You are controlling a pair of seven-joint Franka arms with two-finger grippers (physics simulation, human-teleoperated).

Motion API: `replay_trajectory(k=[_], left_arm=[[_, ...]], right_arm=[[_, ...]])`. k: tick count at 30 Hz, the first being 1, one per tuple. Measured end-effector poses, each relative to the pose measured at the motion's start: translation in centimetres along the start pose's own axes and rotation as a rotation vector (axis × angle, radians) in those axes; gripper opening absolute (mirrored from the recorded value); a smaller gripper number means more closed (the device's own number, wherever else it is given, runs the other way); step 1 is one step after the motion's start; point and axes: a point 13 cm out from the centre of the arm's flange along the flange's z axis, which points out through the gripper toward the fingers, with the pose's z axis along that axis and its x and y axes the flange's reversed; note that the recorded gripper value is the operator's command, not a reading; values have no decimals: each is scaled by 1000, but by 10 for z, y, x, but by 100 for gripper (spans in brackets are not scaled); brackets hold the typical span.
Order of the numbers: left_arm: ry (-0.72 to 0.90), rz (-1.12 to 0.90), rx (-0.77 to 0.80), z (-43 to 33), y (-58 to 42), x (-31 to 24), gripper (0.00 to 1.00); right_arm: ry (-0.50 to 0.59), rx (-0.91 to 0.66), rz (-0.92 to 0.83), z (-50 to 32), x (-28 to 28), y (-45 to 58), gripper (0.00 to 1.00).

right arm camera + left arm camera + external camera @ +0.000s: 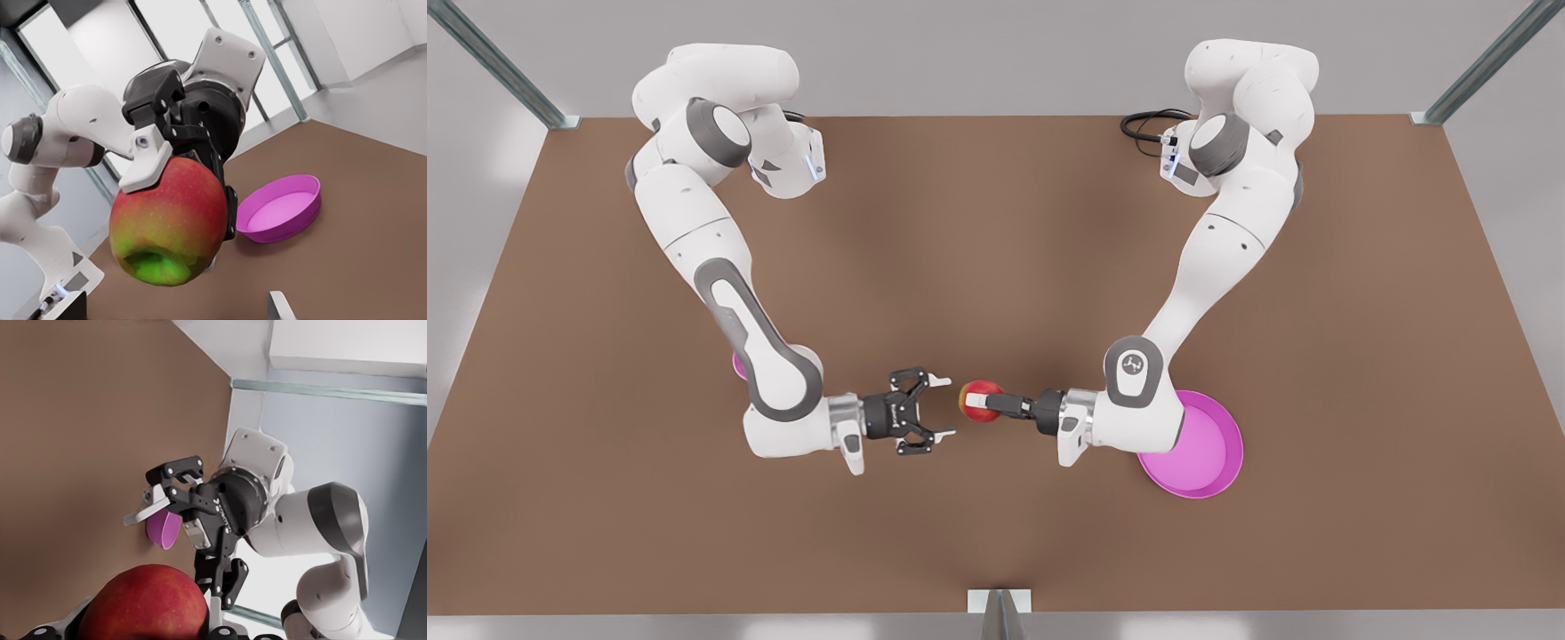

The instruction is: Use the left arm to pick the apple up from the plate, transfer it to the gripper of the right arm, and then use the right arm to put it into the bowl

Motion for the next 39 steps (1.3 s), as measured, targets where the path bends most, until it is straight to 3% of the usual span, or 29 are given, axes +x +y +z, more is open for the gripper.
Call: replay_trajectory(k=[22,38,39], left_arm=[[-32,66,-4,3,1,-6,76],[-40,78,-7,4,4,-8,76],[-40,79,-7,4,4,-8,76]], right_arm=[[-105,15,-174,37,-16,1,100],[-119,45,-237,55,-29,2,100],[-119,47,-239,55,-29,2,94]])
